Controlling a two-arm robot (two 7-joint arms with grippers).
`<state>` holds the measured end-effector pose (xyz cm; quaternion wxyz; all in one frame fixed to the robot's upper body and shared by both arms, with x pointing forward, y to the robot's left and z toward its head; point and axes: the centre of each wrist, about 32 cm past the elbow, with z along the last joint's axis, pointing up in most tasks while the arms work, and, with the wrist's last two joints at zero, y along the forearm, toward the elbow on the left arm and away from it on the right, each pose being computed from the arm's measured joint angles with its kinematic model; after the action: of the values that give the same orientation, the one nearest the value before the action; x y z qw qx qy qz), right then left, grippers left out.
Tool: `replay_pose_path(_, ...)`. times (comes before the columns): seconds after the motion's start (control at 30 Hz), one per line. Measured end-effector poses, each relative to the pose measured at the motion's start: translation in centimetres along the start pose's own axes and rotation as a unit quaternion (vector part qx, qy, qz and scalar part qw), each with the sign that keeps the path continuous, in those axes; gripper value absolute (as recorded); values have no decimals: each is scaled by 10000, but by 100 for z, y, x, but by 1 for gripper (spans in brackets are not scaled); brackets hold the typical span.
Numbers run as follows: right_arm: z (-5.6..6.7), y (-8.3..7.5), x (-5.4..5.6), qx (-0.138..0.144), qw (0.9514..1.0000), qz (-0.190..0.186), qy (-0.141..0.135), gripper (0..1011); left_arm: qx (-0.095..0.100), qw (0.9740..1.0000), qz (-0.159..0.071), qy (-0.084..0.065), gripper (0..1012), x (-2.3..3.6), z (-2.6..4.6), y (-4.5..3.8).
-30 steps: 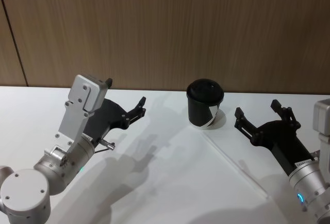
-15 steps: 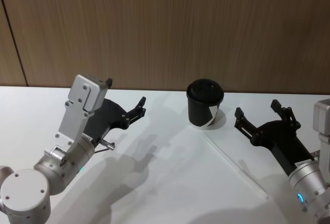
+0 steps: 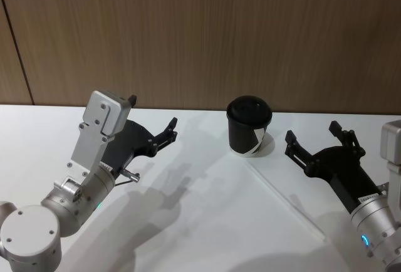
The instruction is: Pick up the straw with one hand, pass it to the other hand, and insert it into the cup.
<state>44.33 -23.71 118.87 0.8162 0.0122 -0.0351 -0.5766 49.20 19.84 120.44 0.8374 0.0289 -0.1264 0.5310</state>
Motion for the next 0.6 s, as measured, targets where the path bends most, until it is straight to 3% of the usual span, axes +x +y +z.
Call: replay_pose_path(0.6,0,0,0,0,10000,0,0,1001,0,10000,0,0,1003,0,0,0)
